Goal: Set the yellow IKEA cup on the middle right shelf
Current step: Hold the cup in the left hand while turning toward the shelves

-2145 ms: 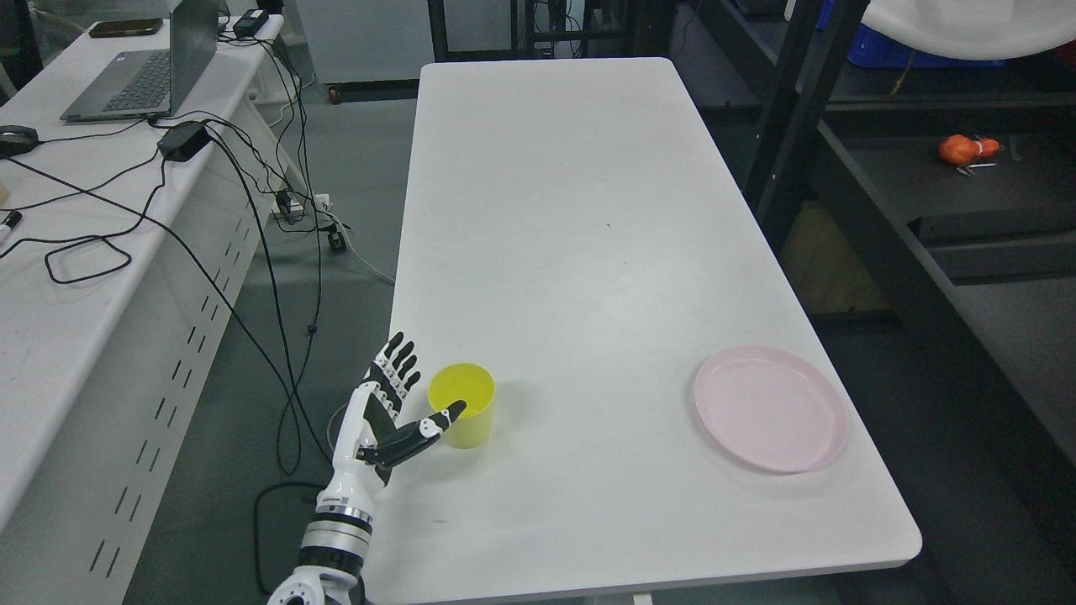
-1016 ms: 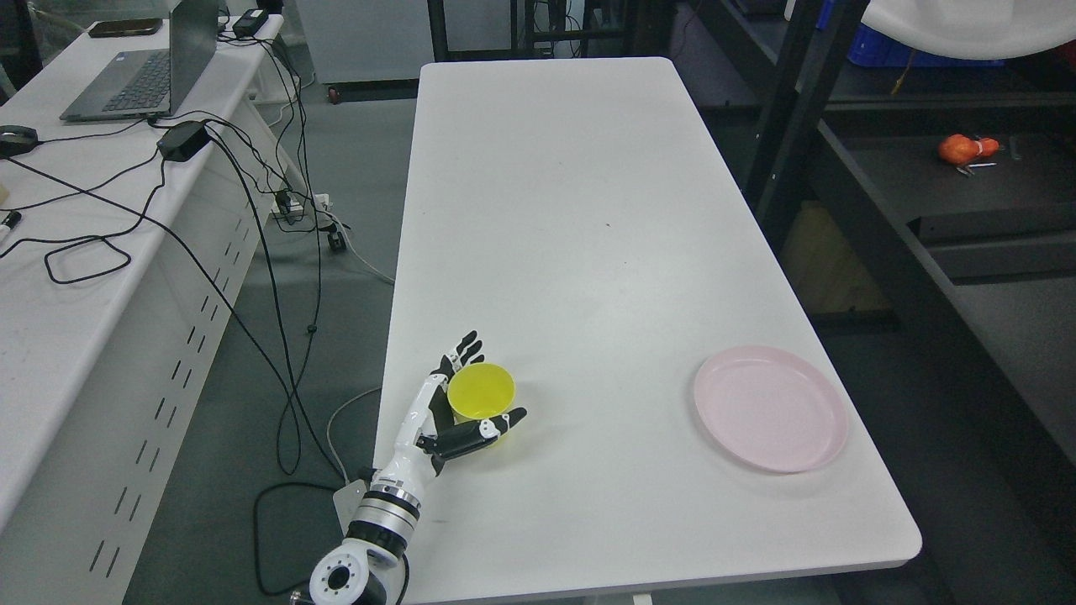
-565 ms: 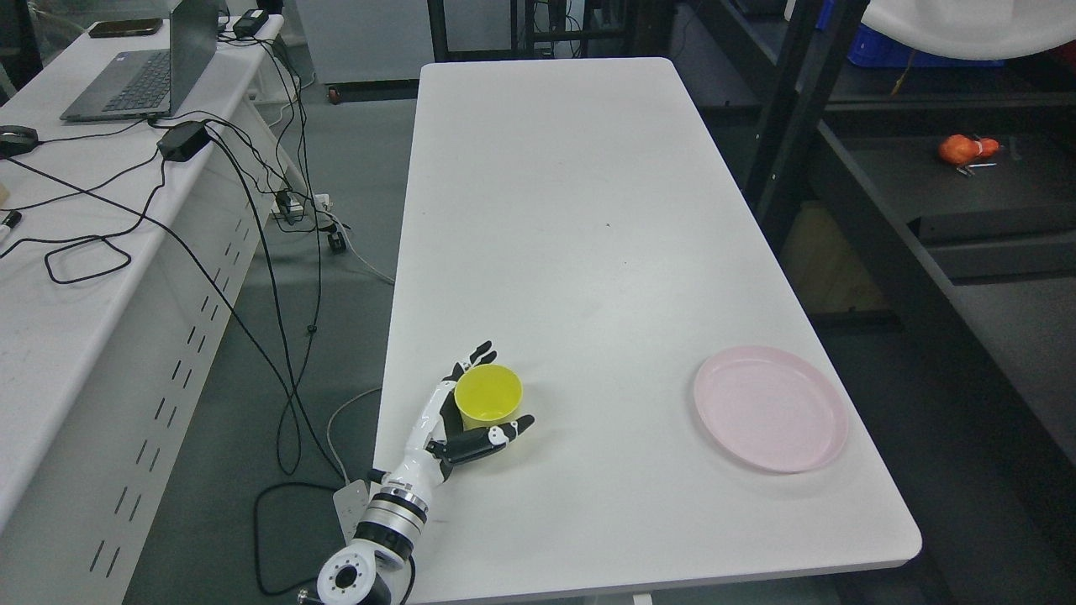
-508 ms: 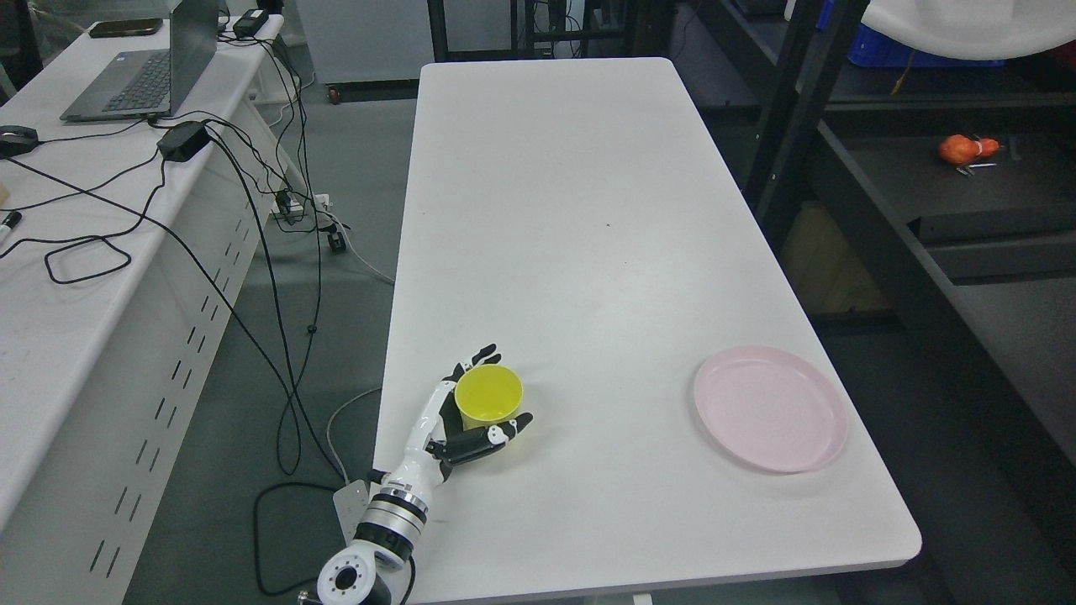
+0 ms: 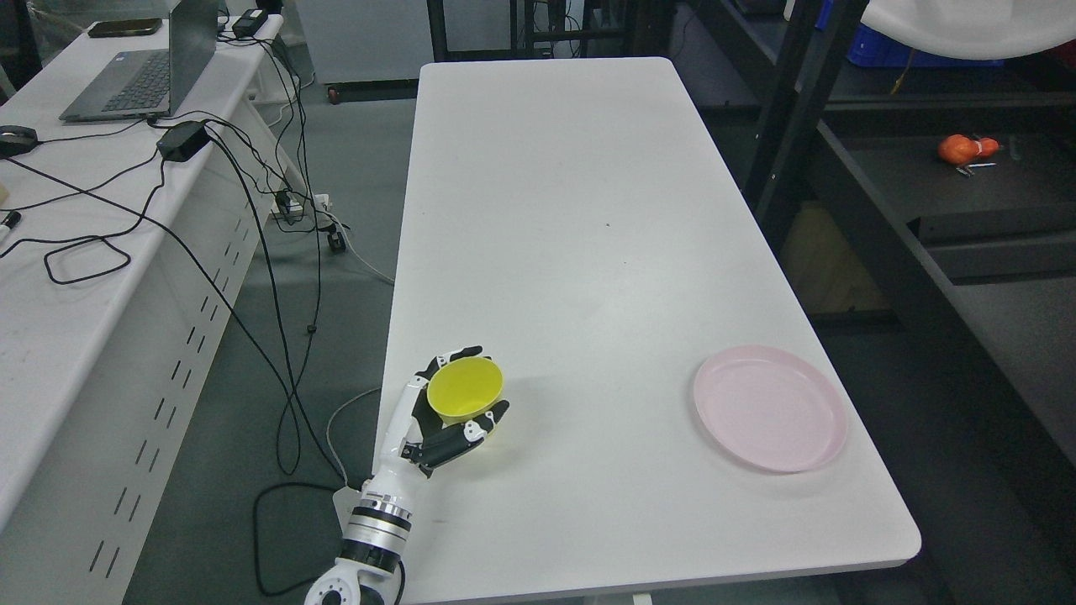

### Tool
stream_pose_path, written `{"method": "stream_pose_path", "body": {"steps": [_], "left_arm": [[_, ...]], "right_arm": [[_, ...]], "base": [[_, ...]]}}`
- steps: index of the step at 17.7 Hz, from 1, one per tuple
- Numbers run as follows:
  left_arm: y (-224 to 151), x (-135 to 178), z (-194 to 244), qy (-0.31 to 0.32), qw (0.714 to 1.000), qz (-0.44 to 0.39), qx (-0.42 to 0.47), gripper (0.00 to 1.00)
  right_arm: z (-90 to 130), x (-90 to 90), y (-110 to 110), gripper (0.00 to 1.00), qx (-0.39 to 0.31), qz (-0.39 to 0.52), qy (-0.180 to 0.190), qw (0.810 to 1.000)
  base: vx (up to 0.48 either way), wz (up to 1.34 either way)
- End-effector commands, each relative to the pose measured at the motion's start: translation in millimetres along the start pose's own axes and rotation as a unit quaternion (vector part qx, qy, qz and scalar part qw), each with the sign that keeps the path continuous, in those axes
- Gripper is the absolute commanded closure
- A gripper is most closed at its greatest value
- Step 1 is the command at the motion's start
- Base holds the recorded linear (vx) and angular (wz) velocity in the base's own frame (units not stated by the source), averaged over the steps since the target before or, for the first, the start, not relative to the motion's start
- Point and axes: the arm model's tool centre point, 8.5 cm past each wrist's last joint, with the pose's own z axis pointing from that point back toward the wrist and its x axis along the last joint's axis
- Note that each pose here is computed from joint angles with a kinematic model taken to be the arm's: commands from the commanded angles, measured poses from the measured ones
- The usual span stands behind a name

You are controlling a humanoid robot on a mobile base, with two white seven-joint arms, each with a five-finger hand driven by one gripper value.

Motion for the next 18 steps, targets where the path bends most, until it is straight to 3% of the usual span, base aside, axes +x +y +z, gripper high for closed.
{"method": "stream_pose_path", "body": {"steps": [1,12,18], "left_arm": [[12,29,19,-0.058,0.998,-0.001,0.017,1.00],[3,36,42,-0.074,0.997,0.006,0.014,1.00],[-32,30,46,-0.065,0.997,0.026,-0.030,1.00]], "right_arm": [[-1,-9.1,-10,0.01,-0.007,-0.002,0.008,1.000],[-1,-8.6,-10,0.01,-0.007,-0.002,0.007,1.000],[-1,-9.1,-10,0.00,-0.007,-0.002,0.008,1.000]], "base": [[0.000,0.00],[-0.113,-0.04],[-0.244,-0.43]]}}
